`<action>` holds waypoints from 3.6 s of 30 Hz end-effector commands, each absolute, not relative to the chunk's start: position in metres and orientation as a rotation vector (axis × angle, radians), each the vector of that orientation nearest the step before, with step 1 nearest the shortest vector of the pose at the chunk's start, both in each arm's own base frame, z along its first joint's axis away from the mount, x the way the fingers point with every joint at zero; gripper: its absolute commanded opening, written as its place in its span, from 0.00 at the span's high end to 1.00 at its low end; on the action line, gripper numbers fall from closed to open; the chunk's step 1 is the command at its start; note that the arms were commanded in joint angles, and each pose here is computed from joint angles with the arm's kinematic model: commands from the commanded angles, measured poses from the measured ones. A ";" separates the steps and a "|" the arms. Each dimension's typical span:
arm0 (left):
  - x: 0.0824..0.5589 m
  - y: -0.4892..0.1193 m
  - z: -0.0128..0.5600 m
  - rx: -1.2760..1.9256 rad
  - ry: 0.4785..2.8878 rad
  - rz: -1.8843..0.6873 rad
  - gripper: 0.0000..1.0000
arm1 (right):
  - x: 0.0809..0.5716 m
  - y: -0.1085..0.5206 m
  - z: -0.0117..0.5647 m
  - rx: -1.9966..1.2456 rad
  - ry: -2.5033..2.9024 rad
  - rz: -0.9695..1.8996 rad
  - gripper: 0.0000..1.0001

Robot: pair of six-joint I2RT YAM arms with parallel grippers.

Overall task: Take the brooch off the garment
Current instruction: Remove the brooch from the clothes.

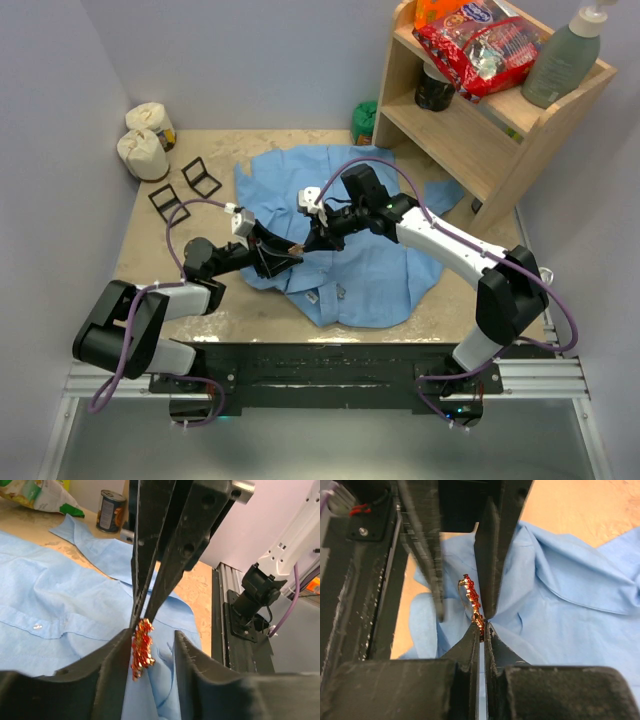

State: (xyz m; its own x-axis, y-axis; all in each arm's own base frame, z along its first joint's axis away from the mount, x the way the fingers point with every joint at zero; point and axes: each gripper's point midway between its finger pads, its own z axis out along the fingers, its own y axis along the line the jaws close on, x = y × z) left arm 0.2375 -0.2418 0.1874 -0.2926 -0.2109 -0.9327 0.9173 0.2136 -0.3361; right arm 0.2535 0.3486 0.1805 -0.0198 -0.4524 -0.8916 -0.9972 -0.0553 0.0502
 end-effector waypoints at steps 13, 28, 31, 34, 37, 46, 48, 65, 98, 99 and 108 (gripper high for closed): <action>0.206 -0.216 0.269 1.016 0.810 -1.006 0.20 | 0.267 0.301 0.179 -1.731 1.802 0.547 1.00; 0.207 -0.222 0.217 1.186 0.908 -0.973 0.17 | 0.261 0.275 0.163 -1.815 1.986 0.332 1.00; 0.214 -0.228 0.212 1.204 0.934 -0.975 0.17 | 0.261 0.276 0.160 -1.819 2.005 0.328 1.00; 0.218 -0.238 0.203 1.229 0.974 -0.998 0.16 | 0.266 0.281 0.165 -1.812 1.997 0.324 1.00; 0.219 -0.246 0.194 1.273 0.995 -0.996 0.16 | 0.271 0.282 0.167 -1.807 1.991 0.302 1.00; 0.227 -0.246 0.166 1.355 1.117 -0.953 0.35 | 0.277 0.292 0.180 -1.753 1.957 0.325 1.00; 0.226 -0.246 0.162 1.350 1.133 -0.959 0.43 | 0.277 0.294 0.182 -1.747 1.955 0.334 1.00; 0.232 -0.234 0.158 1.356 1.191 -0.927 1.00 | 0.275 0.300 0.183 -1.734 1.918 0.374 1.00; 0.253 -0.188 0.153 1.333 1.234 -0.796 0.90 | 0.264 0.286 0.169 -1.903 1.921 0.353 1.00; 0.255 -0.188 0.157 1.332 1.220 -0.789 0.81 | 0.263 0.286 0.168 -1.905 1.932 0.362 1.00; 0.259 -0.193 0.191 1.348 1.142 -0.801 0.35 | 0.250 0.291 0.163 -1.913 1.977 0.469 1.00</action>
State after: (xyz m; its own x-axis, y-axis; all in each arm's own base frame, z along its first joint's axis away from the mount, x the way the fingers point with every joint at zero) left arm 0.2495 -0.1897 0.1527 0.1965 0.2146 -0.9567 0.9638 0.1373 0.2287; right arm 0.2553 0.2842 0.1533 -0.0209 -0.8985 -0.4385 -0.9979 0.0455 -0.0457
